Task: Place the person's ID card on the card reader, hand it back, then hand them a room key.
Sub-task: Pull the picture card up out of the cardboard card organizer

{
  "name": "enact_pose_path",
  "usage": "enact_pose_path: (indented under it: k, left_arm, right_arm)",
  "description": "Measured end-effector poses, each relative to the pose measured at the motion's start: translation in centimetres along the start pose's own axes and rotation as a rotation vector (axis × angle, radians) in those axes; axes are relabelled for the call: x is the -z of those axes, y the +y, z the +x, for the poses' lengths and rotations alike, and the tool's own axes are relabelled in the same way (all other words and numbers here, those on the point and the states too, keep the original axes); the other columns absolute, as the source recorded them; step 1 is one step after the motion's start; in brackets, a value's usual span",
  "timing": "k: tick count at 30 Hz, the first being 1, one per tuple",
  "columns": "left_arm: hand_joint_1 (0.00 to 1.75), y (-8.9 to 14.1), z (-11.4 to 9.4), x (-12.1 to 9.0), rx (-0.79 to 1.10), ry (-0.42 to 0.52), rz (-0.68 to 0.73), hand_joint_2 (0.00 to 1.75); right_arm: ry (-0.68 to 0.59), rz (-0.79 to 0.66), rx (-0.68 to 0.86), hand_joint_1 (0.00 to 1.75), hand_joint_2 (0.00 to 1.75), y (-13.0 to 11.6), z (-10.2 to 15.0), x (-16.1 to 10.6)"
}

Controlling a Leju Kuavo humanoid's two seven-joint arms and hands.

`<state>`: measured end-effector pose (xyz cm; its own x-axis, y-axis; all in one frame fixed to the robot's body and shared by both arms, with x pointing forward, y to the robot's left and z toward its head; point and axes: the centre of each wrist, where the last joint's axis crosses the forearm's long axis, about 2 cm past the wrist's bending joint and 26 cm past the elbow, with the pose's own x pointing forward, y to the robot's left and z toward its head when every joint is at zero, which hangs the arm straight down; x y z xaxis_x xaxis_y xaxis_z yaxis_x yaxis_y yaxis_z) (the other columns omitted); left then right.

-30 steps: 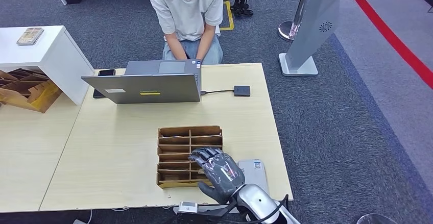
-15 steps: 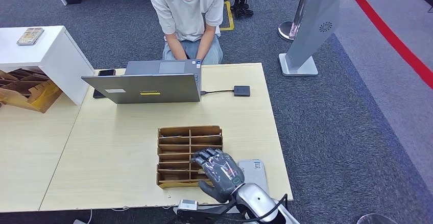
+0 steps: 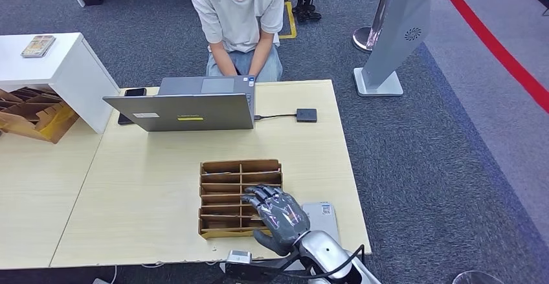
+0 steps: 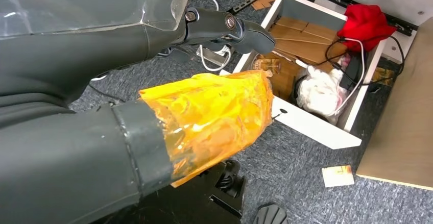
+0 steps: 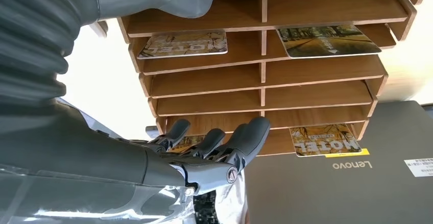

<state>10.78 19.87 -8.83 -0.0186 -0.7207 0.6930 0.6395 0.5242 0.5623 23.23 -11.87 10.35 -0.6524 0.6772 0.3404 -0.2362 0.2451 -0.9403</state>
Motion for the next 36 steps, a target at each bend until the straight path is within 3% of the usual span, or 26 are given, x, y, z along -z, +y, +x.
enact_pose_path:
  k: [8, 15, 20, 36]
  left_arm:
    - [0.00, 0.0, 0.0, 0.0, -0.004, 0.002, 0.005, 0.00]
    - [0.00, -0.1, -0.1, -0.2, -0.006, -0.005, 0.011, 0.00]
    - [0.00, -0.1, -0.5, -0.5, -0.013, -0.049, 0.026, 0.00]
    - [0.00, 0.2, -1.2, -0.9, 0.007, -0.060, 0.031, 0.00]
  right_arm:
    - [0.001, -0.009, 0.001, 0.37, 1.75, 0.1, -0.1, -0.1]
    - [0.005, -0.038, 0.020, 0.36, 1.75, 1.7, -0.6, -1.7]
    - [0.018, -0.021, 0.022, 0.35, 1.75, 2.2, -1.0, -2.4]
    - [0.035, -0.007, 0.024, 0.41, 1.75, 2.8, -1.3, -3.3]
